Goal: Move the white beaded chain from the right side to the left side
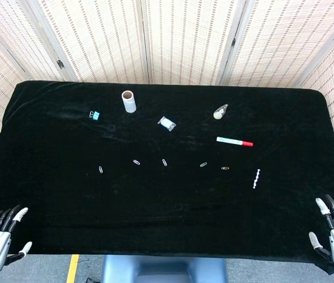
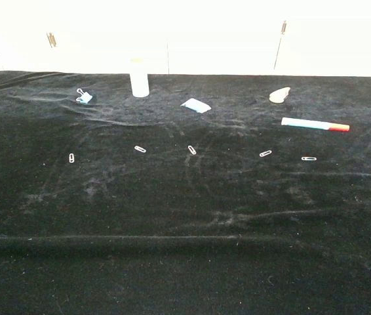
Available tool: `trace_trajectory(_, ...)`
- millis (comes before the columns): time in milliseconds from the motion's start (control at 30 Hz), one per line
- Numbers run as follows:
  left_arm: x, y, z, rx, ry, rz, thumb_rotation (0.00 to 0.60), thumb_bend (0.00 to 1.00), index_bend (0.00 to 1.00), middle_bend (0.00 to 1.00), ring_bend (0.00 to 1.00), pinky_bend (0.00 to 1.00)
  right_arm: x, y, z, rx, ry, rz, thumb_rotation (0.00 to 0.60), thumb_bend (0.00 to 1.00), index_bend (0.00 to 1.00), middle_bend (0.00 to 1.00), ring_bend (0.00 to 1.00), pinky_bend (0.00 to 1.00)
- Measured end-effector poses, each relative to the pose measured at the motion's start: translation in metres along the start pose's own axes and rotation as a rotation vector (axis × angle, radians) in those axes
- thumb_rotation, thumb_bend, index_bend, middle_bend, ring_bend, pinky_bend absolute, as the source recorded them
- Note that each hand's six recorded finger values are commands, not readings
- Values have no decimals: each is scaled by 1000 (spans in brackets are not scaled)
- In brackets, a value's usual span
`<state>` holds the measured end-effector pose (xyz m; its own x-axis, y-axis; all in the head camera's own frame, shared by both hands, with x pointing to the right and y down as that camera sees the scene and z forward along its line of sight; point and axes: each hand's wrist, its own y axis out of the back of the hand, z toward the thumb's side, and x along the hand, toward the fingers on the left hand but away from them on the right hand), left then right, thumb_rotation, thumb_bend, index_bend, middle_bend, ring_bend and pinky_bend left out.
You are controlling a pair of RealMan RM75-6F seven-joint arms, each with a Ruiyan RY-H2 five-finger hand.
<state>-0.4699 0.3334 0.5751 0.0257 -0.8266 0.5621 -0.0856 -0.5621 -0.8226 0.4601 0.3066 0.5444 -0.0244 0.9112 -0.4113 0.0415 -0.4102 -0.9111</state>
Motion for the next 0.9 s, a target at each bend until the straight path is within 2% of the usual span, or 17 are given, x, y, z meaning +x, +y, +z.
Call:
trace_trajectory(133,1,3,-1,-4,2,10,600,343,0,68,84,90,-4,-4,1,10,12,15,600,363,0,0,0,0)
trace_trajectory(267,5,2,-1,-7,1,2,600,344,0,68,84,90,-18,-3,6,44,69,32,600,364,10,0,0,0)
trace_trajectory(333,8,2,-2,-7,4,-4,600,344,0,68,84,91,-31,2,10,77,113,32,600,363,66,0,0,0)
trace_trajectory(500,13,4,-9,-16,33,-3,600,344,0,68,84,90,-76,14,22,146,220,19,600,362,338,0,0,0)
trace_trajectory(600,16,5,-14,-24,60,1,600,343,0,68,84,91,-106,17,30,182,287,22,600,362,442,0,0,0)
trace_trajectory(700,21,5,-18,-27,82,-3,600,343,0,68,84,91,-134,13,35,241,352,44,600,363,478,0,0,0)
trace_trajectory(900,30,3,-27,-25,135,-15,600,344,0,68,85,91,-179,-5,44,362,459,99,600,362,483,0,0,0)
